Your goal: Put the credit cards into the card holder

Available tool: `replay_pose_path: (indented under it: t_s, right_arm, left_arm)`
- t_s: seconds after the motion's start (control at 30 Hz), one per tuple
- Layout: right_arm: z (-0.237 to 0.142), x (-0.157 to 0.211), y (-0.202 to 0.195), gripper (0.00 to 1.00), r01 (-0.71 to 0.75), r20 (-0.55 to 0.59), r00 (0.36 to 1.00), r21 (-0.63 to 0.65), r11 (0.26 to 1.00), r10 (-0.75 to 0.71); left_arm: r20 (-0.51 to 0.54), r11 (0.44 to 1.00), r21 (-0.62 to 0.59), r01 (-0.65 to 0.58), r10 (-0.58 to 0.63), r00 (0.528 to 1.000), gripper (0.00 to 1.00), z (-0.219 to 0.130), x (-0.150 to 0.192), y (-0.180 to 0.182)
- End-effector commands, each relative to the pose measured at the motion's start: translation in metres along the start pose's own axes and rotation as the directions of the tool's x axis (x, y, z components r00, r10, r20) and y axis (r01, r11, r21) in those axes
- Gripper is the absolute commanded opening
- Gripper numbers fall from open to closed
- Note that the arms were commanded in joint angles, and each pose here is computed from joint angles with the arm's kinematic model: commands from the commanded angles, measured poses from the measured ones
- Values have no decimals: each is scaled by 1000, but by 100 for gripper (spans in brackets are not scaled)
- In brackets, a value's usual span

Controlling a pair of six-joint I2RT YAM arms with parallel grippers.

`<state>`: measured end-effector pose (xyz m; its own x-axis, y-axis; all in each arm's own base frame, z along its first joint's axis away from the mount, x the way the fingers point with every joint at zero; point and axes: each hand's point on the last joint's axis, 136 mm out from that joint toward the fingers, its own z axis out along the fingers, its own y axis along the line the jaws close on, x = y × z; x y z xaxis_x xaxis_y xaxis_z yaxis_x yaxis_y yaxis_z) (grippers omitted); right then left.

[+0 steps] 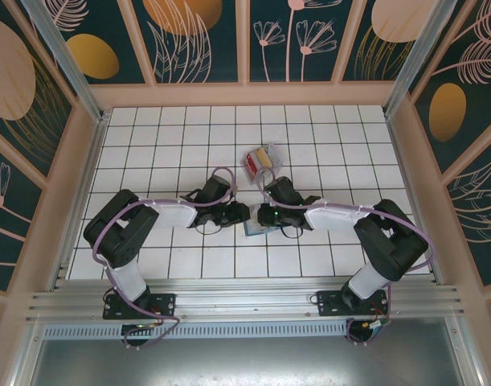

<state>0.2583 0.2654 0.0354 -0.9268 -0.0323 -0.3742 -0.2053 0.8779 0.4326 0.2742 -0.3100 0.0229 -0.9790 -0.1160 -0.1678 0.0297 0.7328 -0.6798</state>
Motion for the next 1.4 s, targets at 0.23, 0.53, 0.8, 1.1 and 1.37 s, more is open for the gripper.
replay_pose_path:
  t_s: [0.23,0.53,0.8,1.1,1.37]
  right_arm:
    - [-32,-23,-2,27,64,42,997,136,989,-70]
    - [-56,-13,-11,28,5,45,999,89,996,-9]
    - [-48,45,-30,24,-103,-44,994,18,995,104]
    - [-26,48,-58,23,-192,-27,981,43,980,193]
    - [-13,10,-85,22,-165,48,986,157,974,160]
  left_arm:
    - [71,997,-53,-48,52,996,35,-10,-14,-4]
    - [167,980,-136,-143,165,972,35,-39,-62,-34]
    - [138,977,-149,-152,173,975,34,-13,-89,-23]
    - [71,988,-99,-120,128,989,31,6,-65,-5]
    - [36,990,-109,-92,96,995,29,-5,-18,14]
